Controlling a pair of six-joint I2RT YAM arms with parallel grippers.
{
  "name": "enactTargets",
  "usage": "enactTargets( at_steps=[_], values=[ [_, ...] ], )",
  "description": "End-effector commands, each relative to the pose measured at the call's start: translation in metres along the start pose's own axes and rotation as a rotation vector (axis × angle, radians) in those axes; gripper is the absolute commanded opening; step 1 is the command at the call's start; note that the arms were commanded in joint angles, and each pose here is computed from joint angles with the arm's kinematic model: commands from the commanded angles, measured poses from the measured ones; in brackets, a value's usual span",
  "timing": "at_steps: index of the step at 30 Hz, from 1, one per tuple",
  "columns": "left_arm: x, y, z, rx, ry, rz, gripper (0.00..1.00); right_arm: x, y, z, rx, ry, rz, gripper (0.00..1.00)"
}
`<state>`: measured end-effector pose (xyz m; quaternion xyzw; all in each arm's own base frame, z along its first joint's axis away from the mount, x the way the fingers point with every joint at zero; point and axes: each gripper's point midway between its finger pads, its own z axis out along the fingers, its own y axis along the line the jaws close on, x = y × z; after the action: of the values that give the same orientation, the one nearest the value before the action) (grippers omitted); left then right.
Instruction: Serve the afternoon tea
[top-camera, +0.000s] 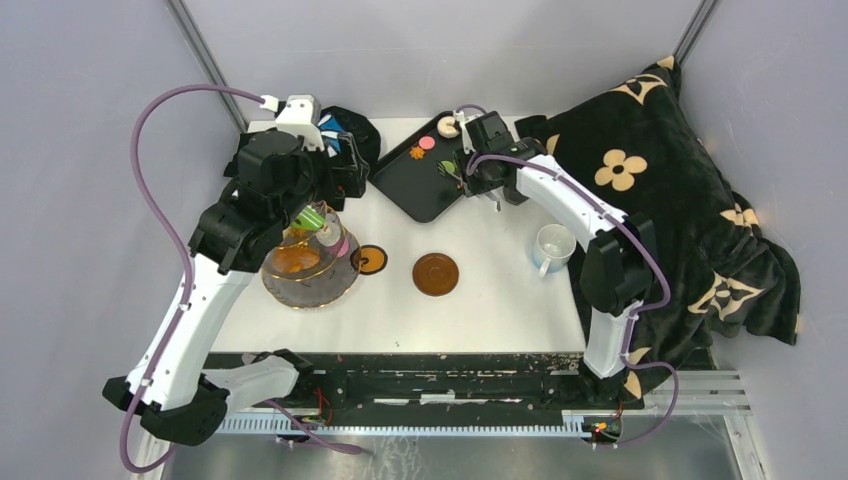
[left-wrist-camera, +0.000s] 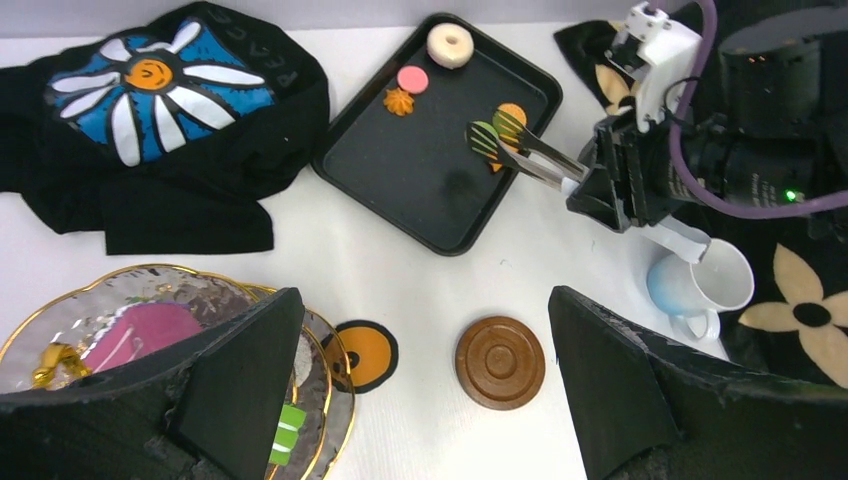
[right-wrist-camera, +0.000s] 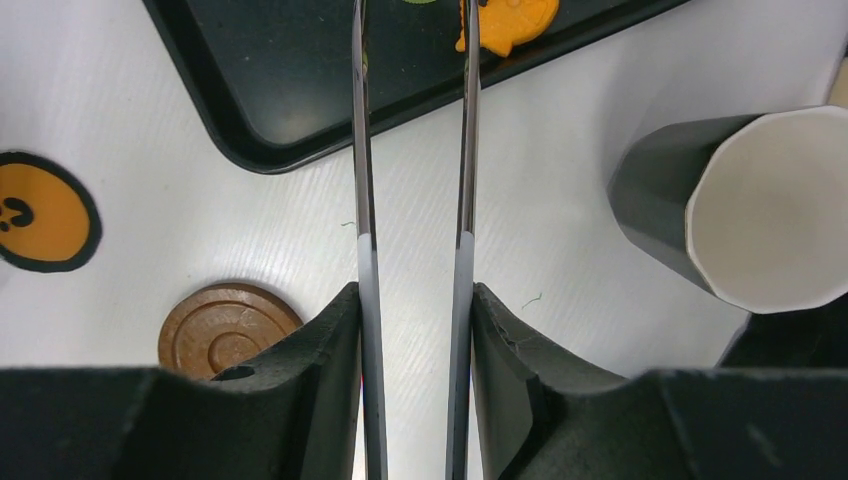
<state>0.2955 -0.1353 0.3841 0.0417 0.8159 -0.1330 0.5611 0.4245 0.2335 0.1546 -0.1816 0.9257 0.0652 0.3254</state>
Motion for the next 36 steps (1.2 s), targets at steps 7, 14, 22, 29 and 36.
enactTargets(
  at_steps=[7,14,22,29,36],
  values=[
    [-0.037,0.015,-0.028,-0.055,-0.177,-0.034,0.99,-0.017,0.040,-0.055,-0.187,-0.156,0.037,0.18],
    [-0.041,0.016,-0.031,-0.064,-0.198,-0.062,0.99,0.012,0.092,-0.087,-0.278,-0.136,-0.062,0.17],
    [-0.045,0.021,-0.038,-0.083,-0.224,-0.089,0.99,0.051,0.159,-0.102,-0.431,-0.071,-0.159,0.15],
    [-0.047,0.026,-0.044,-0.107,-0.234,-0.090,0.99,0.069,0.197,-0.105,-0.505,-0.038,-0.219,0.15],
    [-0.041,0.024,-0.040,-0.098,-0.217,-0.096,0.99,0.076,0.221,-0.102,-0.533,-0.010,-0.252,0.15]
  ],
)
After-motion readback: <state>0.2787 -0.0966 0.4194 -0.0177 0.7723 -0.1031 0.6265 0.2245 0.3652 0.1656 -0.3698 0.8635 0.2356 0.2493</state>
